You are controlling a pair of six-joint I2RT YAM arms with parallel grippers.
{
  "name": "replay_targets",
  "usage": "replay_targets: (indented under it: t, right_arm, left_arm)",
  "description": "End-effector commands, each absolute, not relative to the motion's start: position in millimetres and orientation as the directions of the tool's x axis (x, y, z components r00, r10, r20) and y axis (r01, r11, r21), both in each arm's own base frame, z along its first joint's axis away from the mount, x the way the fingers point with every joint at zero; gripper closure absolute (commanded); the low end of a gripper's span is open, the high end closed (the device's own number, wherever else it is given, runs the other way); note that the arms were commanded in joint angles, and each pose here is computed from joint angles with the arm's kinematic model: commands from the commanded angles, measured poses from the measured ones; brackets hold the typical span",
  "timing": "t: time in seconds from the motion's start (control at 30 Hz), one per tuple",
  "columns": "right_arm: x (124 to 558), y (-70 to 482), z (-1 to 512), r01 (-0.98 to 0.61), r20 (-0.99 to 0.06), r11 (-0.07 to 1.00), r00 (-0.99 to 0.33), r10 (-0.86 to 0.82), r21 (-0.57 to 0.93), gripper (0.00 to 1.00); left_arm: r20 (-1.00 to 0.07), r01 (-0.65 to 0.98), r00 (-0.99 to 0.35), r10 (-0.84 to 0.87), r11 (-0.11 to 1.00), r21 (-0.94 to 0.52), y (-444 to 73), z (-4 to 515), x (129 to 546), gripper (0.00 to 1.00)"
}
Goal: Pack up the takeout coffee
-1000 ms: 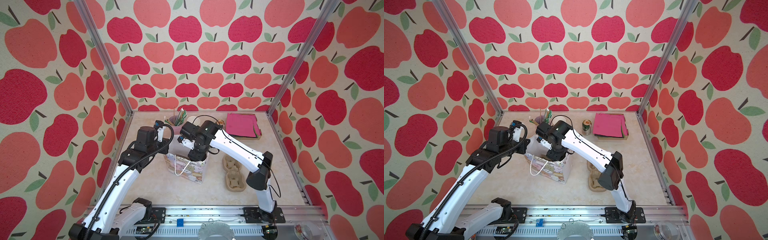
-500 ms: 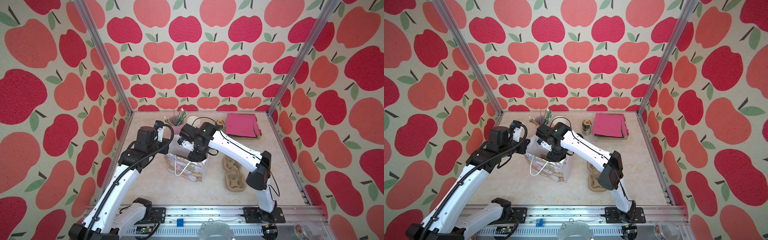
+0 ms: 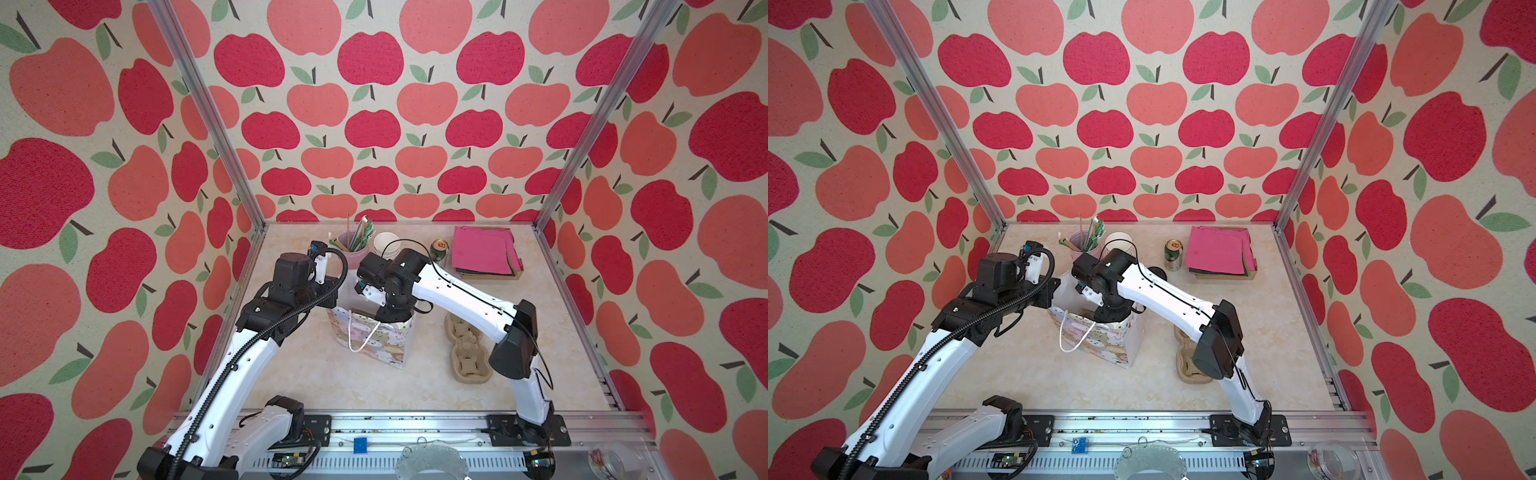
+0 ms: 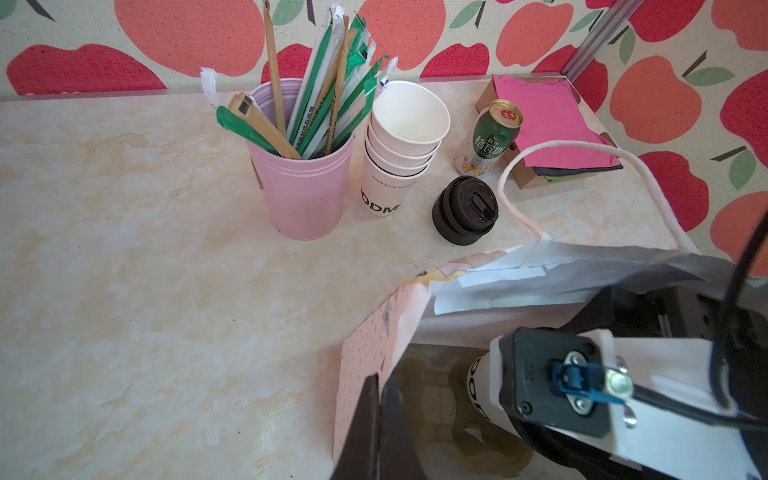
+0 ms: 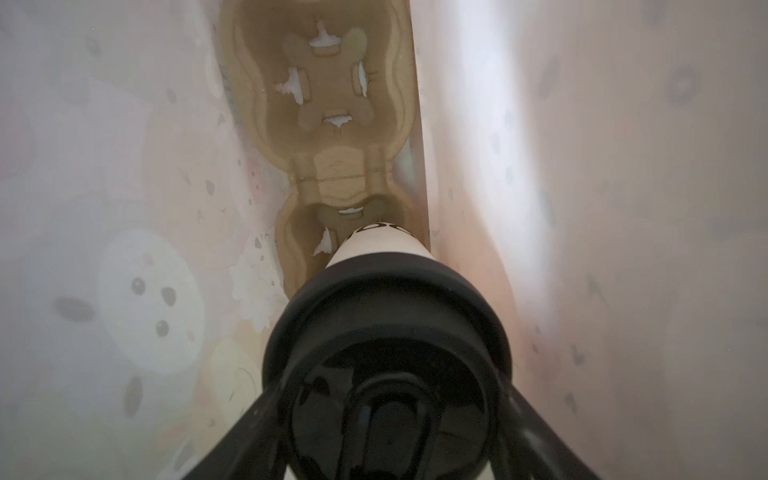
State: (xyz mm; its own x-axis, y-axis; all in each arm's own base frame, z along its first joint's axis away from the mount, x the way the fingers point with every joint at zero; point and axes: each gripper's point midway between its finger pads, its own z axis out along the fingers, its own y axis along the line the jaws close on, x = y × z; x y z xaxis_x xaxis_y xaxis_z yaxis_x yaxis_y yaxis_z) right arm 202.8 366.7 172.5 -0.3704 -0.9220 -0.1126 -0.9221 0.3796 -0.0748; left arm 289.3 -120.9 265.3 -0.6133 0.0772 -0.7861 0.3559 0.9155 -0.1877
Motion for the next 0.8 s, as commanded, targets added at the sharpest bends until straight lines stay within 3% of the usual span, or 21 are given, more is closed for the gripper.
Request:
replay_targets:
  t: [0.0, 0.77]
  right_arm:
    - [201, 366, 159, -0.925, -0.077, 0.375, -0.371, -0.925, -0.054, 0.35]
    - [200, 363, 148, -0.925, -0.046, 0.377, -0.375, -0.926, -0.052, 0.35]
  left_arm:
    - [-0.784, 0.354, -0.613, 0.092, 0.920, -0.169, -119, 265, 286, 1.00]
    - [-0.785, 0.353, -0.613, 0.091, 0.920, -0.169, -119, 265, 287, 1.00]
